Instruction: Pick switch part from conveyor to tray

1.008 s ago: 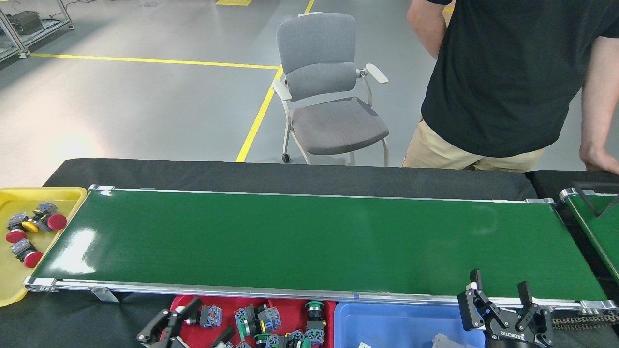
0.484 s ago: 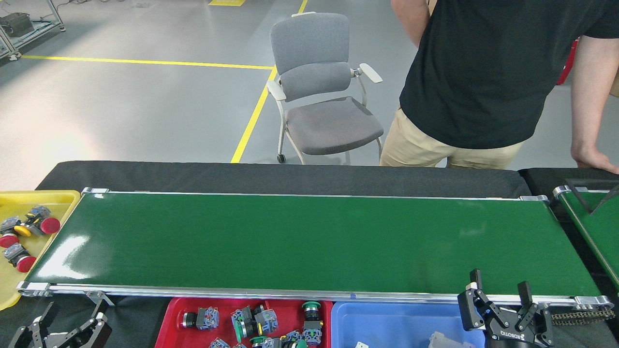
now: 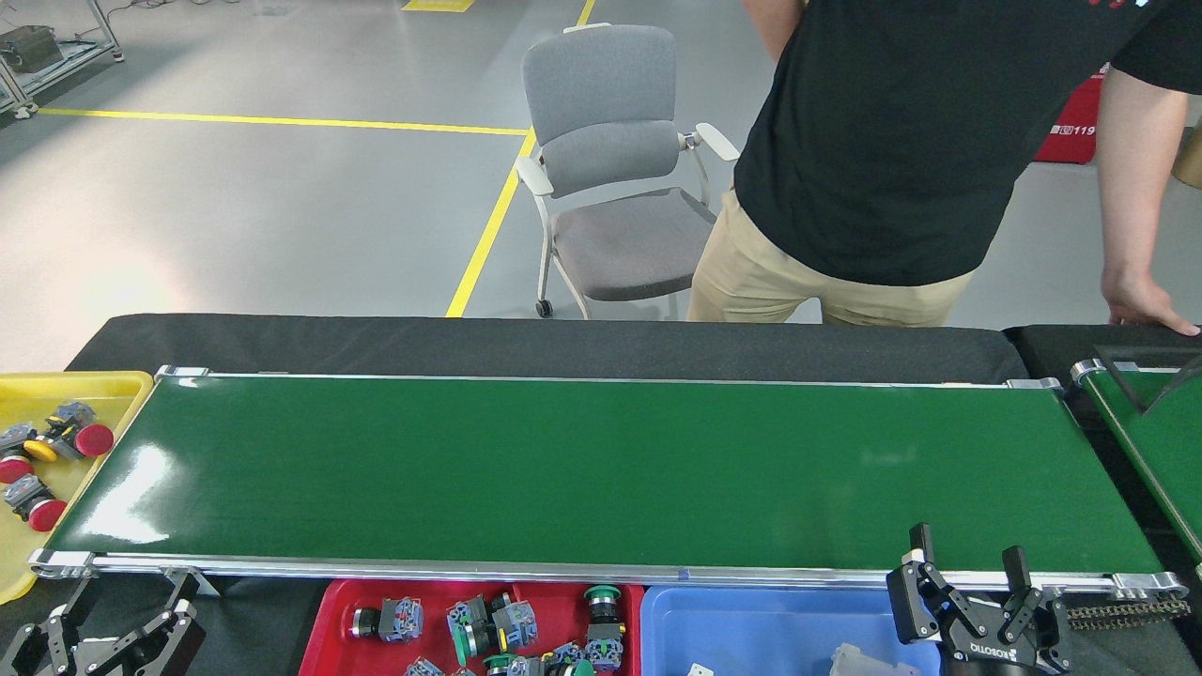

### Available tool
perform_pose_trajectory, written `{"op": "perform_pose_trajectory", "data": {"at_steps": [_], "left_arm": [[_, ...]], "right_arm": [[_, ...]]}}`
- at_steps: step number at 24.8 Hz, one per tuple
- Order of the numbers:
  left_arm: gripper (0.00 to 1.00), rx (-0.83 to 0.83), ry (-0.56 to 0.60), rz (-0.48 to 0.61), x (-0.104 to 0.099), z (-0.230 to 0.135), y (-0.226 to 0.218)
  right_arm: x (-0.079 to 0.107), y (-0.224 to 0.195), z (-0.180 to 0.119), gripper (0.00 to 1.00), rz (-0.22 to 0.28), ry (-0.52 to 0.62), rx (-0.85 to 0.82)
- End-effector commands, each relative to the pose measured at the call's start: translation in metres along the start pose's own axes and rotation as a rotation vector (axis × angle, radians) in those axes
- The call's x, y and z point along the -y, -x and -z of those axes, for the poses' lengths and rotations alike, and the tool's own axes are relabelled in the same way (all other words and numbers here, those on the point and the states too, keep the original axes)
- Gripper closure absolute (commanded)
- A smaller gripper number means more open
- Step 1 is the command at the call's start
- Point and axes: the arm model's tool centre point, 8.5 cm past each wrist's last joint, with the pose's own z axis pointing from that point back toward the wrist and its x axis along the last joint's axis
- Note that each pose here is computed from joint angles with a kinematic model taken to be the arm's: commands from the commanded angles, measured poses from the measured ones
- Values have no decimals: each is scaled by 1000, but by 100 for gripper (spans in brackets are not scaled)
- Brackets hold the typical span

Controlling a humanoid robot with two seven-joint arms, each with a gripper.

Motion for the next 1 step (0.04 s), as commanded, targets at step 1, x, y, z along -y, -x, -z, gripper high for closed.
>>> {"op": "perform_pose_trajectory", "data": {"at_steps": [1], "left_arm": [[0, 2, -25, 15, -9, 2, 4]], "right_arm": [[6, -1, 2, 1, -2, 16, 11]]}}
